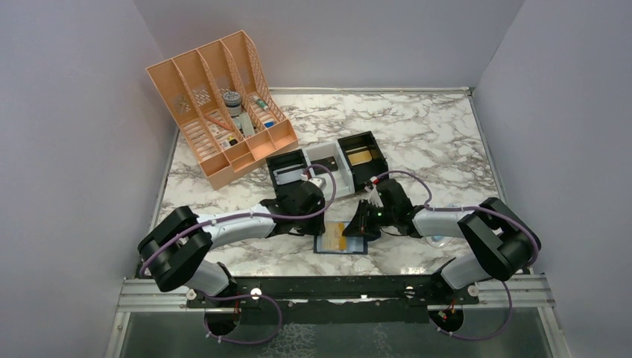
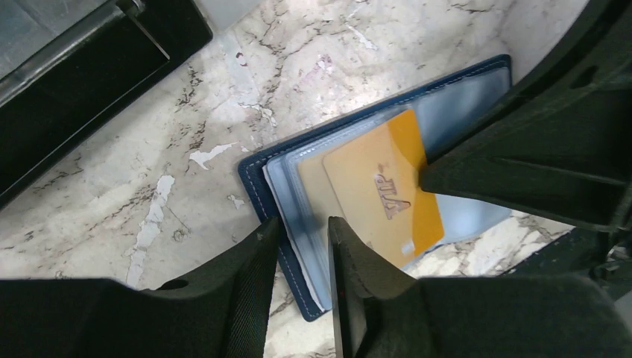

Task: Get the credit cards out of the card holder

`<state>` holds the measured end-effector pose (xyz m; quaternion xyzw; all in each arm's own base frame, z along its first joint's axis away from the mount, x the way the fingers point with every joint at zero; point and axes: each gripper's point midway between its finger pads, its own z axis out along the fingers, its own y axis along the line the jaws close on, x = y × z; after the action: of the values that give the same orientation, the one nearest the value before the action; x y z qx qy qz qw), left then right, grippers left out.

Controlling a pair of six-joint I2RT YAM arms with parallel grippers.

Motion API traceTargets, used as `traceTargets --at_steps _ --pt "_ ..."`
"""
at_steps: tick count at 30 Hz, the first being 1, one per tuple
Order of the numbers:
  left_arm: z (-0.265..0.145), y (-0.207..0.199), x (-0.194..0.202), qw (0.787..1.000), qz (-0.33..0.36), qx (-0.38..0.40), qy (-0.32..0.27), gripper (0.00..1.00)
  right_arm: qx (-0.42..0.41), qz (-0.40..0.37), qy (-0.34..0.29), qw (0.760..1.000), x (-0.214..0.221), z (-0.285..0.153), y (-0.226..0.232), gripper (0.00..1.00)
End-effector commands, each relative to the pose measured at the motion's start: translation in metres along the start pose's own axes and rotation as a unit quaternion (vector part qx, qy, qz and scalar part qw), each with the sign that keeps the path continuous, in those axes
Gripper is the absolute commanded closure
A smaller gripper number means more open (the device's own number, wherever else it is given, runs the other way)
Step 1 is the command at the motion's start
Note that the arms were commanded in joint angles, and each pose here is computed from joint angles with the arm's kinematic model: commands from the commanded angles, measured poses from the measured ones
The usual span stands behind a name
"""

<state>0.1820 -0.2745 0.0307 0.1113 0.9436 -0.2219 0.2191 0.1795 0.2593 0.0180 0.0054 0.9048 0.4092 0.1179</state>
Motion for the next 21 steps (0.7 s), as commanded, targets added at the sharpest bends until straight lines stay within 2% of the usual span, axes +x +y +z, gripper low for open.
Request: traceTargets --at_steps 1,7,12,17,21 --pt "-0.019 -0.014 -0.023 0.999 0.010 0.013 -0.036 0.64 0.010 0.000 -0.002 1.000 -0.001 0.003 -0.004 0.85" --pt "-0.029 -0.039 -0.034 0.997 0.021 0.061 -0.041 0.61 0.000 -0.007 -0.017 1.000 -0.004 -0.001 0.001 0.78" --pt "-0.034 -0.046 -0.039 0.996 0.031 0.072 -0.043 0.60 -0.024 -0.026 -0.076 0.996 -0.018 -0.016 0.014 0.61" --pt "-0.039 -0.050 -0.043 0.994 0.025 0.087 -0.059 0.59 -0.044 -0.050 -0.104 0.992 -0.024 -0.026 0.026 0.58" --pt "-0.041 -0.051 -0.047 0.993 0.010 0.092 -0.075 0.53 -0.087 -0.058 -0.153 0.983 -0.026 -0.040 0.036 0.52"
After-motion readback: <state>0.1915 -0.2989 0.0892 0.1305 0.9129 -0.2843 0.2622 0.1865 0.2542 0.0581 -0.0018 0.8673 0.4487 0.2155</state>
